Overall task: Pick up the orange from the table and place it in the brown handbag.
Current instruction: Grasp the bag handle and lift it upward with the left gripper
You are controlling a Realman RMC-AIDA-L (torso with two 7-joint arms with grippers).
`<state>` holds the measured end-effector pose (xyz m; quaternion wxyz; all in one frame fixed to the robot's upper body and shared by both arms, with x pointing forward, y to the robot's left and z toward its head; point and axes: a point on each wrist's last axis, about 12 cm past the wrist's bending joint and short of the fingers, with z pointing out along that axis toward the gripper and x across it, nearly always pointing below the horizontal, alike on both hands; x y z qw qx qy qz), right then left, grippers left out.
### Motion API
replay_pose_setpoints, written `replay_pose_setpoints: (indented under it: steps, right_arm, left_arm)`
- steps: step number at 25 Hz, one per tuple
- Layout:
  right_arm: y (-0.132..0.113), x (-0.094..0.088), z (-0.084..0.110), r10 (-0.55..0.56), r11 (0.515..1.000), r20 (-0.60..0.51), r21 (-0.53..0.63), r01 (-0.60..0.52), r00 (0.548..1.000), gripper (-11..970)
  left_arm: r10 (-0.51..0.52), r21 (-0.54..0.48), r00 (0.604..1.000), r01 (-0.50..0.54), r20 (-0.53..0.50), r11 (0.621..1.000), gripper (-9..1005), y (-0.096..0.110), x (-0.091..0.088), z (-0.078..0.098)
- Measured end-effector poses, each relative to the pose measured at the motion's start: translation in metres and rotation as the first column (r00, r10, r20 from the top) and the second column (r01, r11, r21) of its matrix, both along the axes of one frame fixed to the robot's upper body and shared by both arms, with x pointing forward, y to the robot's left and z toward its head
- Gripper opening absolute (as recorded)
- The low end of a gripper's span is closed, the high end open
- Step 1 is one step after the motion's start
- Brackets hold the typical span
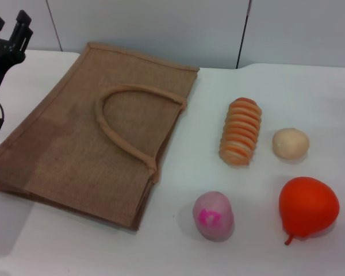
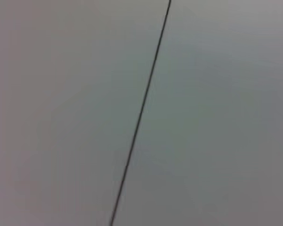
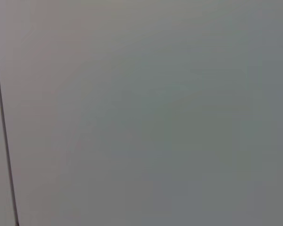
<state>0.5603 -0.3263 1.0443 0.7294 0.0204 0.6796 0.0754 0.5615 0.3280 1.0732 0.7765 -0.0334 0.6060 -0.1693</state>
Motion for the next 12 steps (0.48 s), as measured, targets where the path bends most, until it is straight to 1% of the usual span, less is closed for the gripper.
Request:
replay_pose_setpoints:
  steps: [3,7,12]
  right_arm:
    - [0.001,0.000,0.000,0.004,1.000,0.000,-0.002,-0.004,1.000,742]
    - [0.003,0.001,0.001,0.019,1.000,-0.001,0.004,-0.019,1.000,742]
    - [0.005,0.004,0.002,0.083,0.996,-0.019,0.038,-0.082,0.996,742]
  left_arm:
    - [-0.055,-0.033,0.998,0.054,-0.019,0.998,636,0.002,0.004,0.003]
    - [-0.141,-0.100,0.988,0.134,-0.065,0.986,636,0.008,0.010,0.008]
    - [-0.240,-0.173,0.956,0.211,-0.169,0.962,636,0.019,0.020,0.015]
